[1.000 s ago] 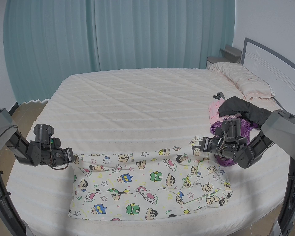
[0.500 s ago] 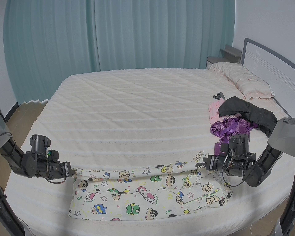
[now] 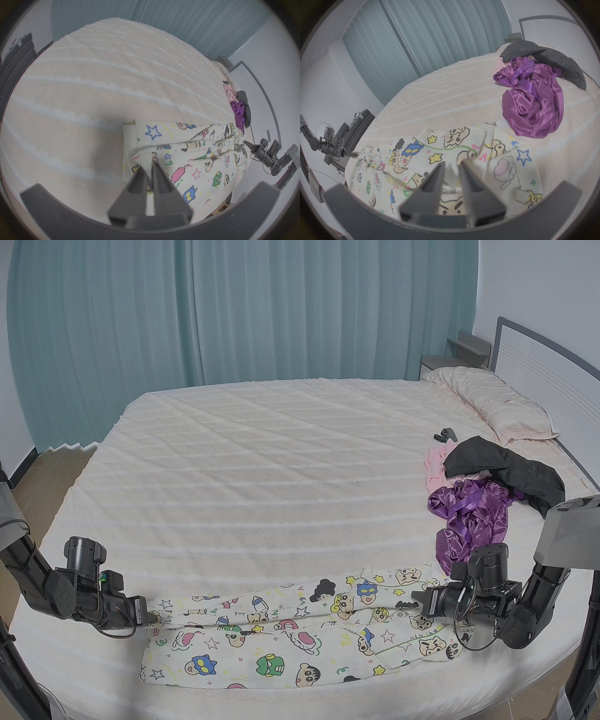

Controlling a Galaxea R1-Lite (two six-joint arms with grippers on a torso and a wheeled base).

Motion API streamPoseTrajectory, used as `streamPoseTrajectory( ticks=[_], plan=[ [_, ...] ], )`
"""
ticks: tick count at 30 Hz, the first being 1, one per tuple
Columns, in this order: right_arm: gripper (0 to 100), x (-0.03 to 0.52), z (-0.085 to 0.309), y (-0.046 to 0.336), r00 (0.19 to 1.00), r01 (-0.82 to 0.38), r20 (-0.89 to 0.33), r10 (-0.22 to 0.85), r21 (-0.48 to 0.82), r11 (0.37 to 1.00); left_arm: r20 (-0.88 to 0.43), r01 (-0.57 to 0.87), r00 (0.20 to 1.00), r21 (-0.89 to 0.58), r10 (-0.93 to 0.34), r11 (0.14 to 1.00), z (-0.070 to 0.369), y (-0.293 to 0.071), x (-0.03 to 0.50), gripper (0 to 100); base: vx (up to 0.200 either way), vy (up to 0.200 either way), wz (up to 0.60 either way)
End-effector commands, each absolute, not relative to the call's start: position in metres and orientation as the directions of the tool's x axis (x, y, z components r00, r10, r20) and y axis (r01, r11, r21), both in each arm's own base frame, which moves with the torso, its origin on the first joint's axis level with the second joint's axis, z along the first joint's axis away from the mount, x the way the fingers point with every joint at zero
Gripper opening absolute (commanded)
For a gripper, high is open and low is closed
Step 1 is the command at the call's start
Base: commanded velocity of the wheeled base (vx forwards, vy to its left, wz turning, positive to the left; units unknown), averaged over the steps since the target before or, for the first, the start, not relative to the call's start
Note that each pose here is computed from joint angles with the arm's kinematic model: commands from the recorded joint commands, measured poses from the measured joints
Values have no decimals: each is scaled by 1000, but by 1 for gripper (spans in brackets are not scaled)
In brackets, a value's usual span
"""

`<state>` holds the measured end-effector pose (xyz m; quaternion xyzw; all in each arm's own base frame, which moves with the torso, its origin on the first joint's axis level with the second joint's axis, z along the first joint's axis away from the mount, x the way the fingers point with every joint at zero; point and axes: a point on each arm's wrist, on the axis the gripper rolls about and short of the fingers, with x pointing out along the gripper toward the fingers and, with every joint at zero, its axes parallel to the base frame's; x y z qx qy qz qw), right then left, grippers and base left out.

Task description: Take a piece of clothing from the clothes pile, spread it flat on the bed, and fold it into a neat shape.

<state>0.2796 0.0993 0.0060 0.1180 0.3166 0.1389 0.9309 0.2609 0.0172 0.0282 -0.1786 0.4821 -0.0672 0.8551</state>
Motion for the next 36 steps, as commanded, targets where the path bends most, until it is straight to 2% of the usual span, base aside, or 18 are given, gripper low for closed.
streamPoseTrajectory(
  ticks=[1, 7, 12, 16, 19, 23, 31, 36],
  plan=[
    [100, 269, -12, 93, 725, -152, -614, 313, 301, 941, -827, -78, 482, -369, -290, 926, 19, 16, 251, 100, 0, 0, 0],
    [100, 265, -6, 88, 757, -128, -573, 314, 341, 931, -831, -104, 477, -376, -285, 921, 18, 20, 246, 100, 0, 0, 0],
    [100, 256, -2, 82, 763, -45, -568, 309, 430, 902, -818, -138, 496, -404, -290, 904, 23, 29, 240, 100, 0, 0, 0],
    [100, 259, -7, 77, 760, 54, -581, 292, 504, 862, -763, -196, 542, -521, -351, 831, 35, 36, 236, 100, 0, 0, 0],
    [100, 264, -14, 76, 755, 105, -589, 289, 543, 833, -710, -274, 591, -623, -382, 733, 51, 38, 236, 100, 0, 0, 0],
    [100, 272, -21, 79, 753, 111, -592, 287, 544, 832, -681, -308, 597, -683, -425, 662, 55, 38, 235, 100, 0, 0, 0],
    [100, 294, -18, 81, 789, 74, -540, 293, 557, 827, -675, -308, 602, -689, -427, 656, 49, 38, 230, 100, 0, 0, 0],
    [100, 296, -19, 84, 780, 47, -536, 323, 564, 824, -667, -298, 612, -692, -424, 658, 47, 38, 228, 100, 0, 0, 0]
  ],
)
